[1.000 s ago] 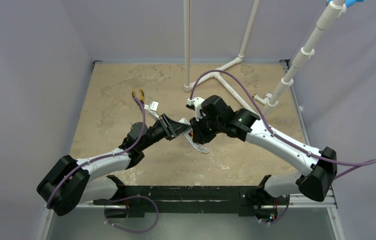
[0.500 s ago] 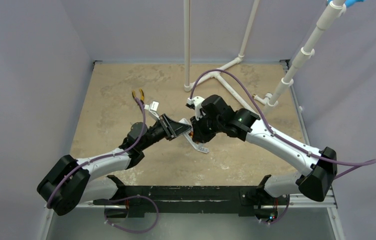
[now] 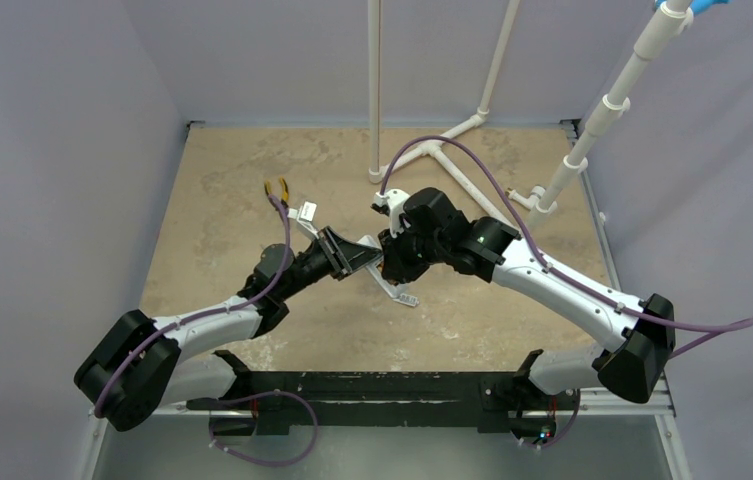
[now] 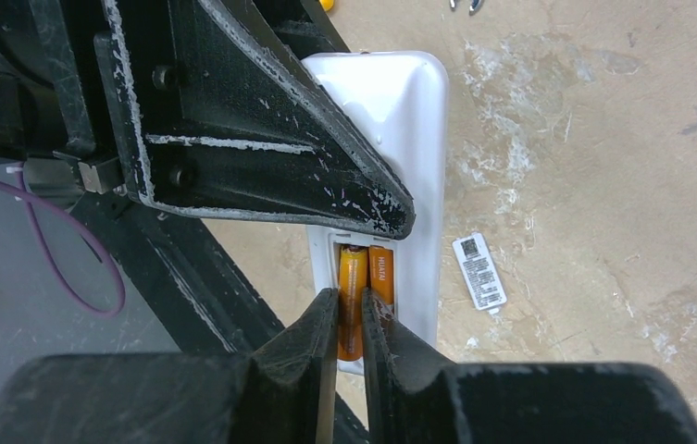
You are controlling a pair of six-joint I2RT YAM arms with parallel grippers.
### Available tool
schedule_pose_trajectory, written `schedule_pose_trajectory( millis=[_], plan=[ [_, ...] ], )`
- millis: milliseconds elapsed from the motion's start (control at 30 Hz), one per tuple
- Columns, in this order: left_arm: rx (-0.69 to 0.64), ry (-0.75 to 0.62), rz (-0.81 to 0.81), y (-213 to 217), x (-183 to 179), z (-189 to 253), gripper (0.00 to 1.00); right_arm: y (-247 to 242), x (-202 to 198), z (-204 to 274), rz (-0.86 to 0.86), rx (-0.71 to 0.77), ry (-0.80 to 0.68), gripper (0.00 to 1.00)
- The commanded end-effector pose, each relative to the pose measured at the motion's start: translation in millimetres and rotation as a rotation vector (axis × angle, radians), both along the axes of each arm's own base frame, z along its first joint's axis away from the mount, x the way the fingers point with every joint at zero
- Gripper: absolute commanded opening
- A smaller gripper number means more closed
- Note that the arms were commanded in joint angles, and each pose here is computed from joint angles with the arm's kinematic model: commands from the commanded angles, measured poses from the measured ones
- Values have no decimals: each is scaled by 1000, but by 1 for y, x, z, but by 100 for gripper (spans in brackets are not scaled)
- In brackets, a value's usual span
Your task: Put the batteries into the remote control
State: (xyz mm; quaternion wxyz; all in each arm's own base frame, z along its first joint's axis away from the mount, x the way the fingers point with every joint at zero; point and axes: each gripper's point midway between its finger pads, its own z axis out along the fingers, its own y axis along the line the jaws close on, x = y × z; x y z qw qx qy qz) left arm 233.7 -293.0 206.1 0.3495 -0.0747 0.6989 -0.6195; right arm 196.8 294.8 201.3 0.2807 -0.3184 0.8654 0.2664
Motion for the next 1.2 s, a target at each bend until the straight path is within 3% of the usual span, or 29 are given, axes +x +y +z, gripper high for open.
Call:
schedule_pose_trajectory(
  millis=[0, 333, 1000, 1167],
  plan=[
    [-108, -92, -39, -3, -6, 38, 0, 10, 13, 15, -19, 41, -54, 16],
    [-118, -95, -40, -2, -6, 38, 0, 9, 15, 21, -32, 46, -67, 28],
    [-113, -81, -42, -2, -5, 34, 0, -9, 29, 72, -125, 134, -255, 34],
    [-125, -78, -76, -3, -11, 38, 0, -35, 38, 82, -184, 101, -377, 49]
  ],
)
